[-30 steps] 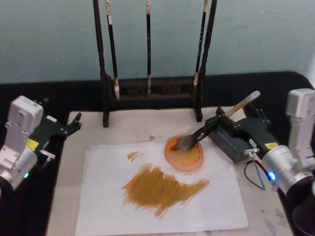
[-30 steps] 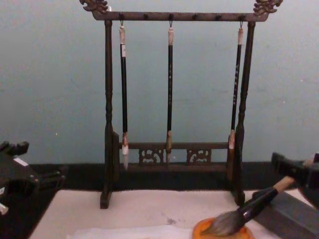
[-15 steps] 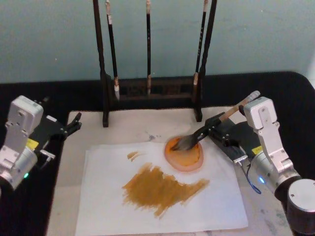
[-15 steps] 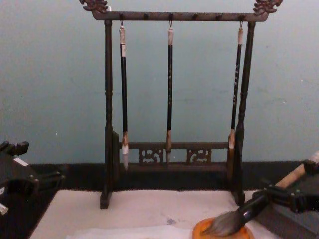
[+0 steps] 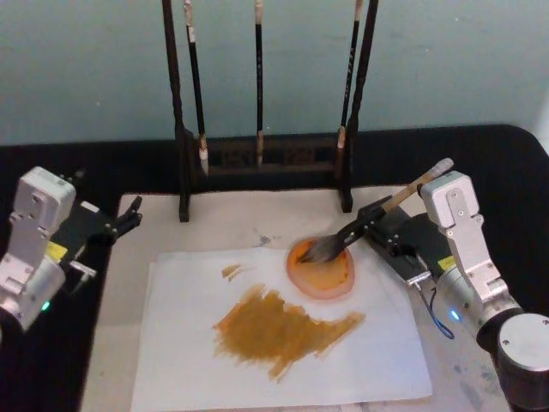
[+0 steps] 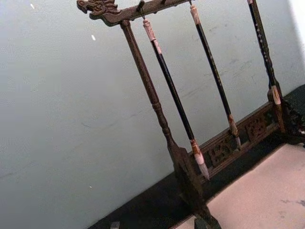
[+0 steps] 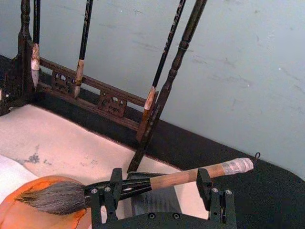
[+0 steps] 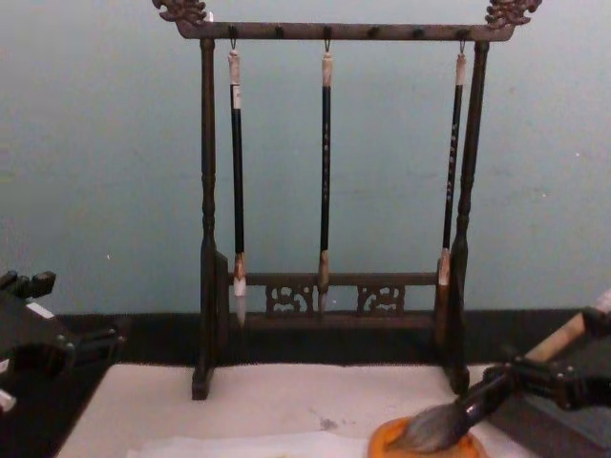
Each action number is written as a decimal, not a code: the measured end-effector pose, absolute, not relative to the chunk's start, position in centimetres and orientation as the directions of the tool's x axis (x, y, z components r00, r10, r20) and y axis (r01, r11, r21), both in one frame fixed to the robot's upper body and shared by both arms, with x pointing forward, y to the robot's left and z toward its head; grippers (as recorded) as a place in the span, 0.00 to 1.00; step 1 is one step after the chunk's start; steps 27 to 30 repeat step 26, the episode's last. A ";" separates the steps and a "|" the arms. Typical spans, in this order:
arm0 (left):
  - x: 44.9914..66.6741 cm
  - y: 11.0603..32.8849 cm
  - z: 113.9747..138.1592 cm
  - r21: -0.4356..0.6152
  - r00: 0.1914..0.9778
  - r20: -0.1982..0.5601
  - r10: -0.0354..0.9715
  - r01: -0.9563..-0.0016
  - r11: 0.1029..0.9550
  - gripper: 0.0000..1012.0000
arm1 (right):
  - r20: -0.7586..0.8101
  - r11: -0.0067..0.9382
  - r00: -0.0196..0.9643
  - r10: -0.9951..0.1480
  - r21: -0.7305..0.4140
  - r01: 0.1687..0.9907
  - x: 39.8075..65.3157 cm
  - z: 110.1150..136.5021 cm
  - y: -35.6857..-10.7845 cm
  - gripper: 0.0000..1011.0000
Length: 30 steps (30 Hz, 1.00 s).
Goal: Pick up the brush from the inkstone, write on the paper, then place the brush back to its original position.
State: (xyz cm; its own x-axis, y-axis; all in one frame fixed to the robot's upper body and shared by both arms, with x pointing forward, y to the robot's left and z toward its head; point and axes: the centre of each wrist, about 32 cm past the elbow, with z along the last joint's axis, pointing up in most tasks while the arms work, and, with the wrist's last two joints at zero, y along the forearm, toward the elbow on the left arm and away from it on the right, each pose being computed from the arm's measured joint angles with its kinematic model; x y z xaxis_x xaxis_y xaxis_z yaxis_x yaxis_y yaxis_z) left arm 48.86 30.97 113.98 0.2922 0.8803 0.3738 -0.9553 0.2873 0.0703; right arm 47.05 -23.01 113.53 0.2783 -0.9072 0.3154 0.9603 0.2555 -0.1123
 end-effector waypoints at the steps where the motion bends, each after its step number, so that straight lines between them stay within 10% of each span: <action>1: 48.9 31.0 114.0 0.070 0.292 0.374 0.880 -0.955 0.287 1.00 | 0.315 0.256 0.278 -0.907 -0.112 0.960 47.1 113.5 -23.0 0.99; 30: 48.9 31.0 114.0 0.070 0.292 0.374 0.880 -0.955 0.287 1.00 | 0.313 0.258 0.281 -0.907 -0.113 0.960 47.0 113.6 -23.0 0.99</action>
